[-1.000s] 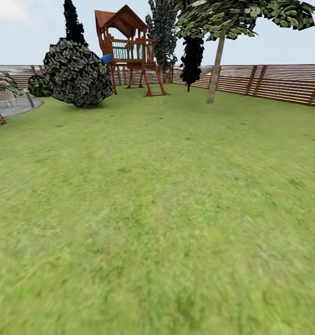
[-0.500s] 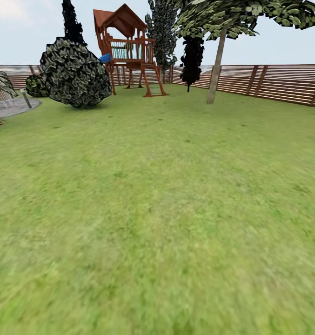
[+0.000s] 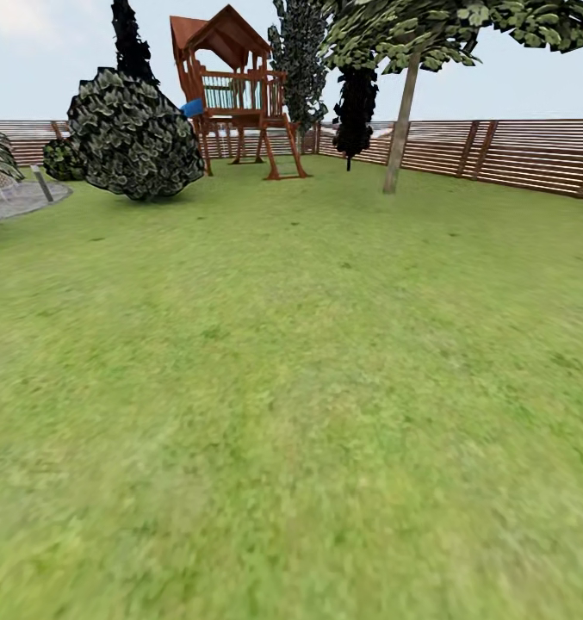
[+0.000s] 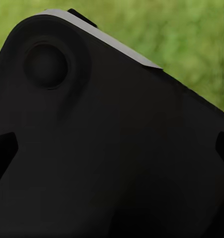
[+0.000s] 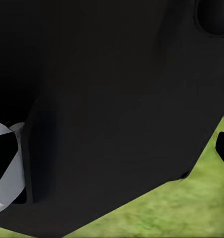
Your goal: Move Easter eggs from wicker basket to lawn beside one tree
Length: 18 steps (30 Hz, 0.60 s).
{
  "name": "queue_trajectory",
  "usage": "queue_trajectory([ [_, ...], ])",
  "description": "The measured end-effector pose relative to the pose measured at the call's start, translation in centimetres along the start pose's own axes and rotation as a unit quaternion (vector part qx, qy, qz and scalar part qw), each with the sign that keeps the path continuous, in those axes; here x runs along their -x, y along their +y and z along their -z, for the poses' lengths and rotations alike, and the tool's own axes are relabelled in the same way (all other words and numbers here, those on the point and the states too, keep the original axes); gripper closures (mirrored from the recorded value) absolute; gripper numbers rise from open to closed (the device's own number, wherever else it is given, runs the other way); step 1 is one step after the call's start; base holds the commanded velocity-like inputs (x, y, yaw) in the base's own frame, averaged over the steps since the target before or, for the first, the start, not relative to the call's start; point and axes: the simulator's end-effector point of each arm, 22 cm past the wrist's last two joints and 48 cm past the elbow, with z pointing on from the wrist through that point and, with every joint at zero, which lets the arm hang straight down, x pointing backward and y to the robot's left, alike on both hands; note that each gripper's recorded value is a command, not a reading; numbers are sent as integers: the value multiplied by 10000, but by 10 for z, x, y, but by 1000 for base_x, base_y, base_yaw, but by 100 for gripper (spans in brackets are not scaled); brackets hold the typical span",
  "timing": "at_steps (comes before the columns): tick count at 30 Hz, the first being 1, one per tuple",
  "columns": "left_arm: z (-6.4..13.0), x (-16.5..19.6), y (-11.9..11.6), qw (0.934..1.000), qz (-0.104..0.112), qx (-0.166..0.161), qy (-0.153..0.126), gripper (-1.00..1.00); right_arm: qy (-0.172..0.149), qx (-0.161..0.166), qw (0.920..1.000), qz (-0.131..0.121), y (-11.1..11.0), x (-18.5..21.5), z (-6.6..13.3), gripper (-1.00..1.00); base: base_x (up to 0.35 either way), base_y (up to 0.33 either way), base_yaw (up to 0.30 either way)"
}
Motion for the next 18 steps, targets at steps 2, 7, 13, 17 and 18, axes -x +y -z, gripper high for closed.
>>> queue_trajectory([
  [2, 0, 0, 0, 10000, 0, 0, 0, -100, 0, -1, 10000, 0, 0, 0, 0, -100, 343, -89, 0],
  [7, 0, 0, 0, 10000, 0, 1, 0, -100, 0, 0, 10000, 0, 0, 0, 0, -100, 343, -89, 0],
  [13, 0, 0, 0, 10000, 0, -1, 1, -100, 0, 0, 10000, 0, 0, 0, 0, -100, 343, -89, 0],
  [17, 0, 0, 0, 10000, 0, 0, 0, -100, 0, -1, 10000, 0, 0, 0, 0, -100, 343, -90, 0],
  [18, 0, 0, 0, 10000, 0, 0, 0, -100, 0, -1, 10000, 0, 0, 0, 0, -100, 343, -90, 0],
])
